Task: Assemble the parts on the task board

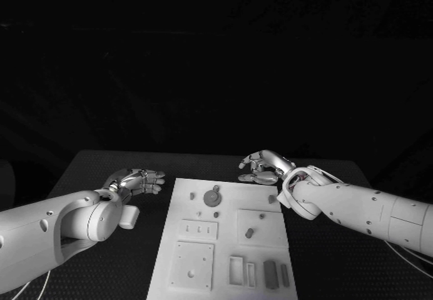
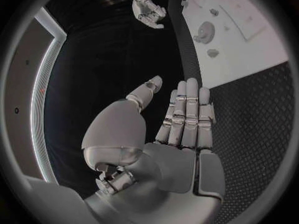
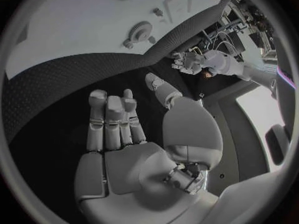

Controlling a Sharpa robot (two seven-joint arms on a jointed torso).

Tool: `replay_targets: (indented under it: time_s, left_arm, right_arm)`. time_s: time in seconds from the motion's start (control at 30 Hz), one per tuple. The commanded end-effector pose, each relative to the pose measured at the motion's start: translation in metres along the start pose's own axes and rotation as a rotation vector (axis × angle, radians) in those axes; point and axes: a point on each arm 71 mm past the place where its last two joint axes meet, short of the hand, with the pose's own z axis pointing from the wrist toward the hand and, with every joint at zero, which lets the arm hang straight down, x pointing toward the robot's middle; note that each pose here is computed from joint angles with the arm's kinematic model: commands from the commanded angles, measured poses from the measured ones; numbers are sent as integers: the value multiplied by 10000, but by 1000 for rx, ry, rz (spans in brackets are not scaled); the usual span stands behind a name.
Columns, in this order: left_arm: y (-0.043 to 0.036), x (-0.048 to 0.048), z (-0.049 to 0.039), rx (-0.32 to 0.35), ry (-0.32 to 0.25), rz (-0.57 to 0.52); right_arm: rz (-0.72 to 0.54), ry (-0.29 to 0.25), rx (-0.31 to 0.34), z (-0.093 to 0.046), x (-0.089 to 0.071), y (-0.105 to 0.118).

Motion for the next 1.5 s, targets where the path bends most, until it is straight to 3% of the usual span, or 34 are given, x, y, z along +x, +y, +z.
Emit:
replay_targets:
  time_s: [0.03,0.33,0.73,1.07,1.5]
  left_arm:
    - [-26,18,7,21,30,8]
    - [-32,20,34,30,43,23]
    - [-32,14,57,32,47,25]
    - [-28,50,55,29,60,24]
    - [-26,46,61,29,60,25]
  right_arm:
    - [131,71,-14,-48,8,-35]
    - [59,92,25,-211,-149,-310]
    - [-57,157,80,-422,-157,-672]
    - [-89,170,109,-517,-34,-816]
    - [-85,187,114,-523,132,-859]
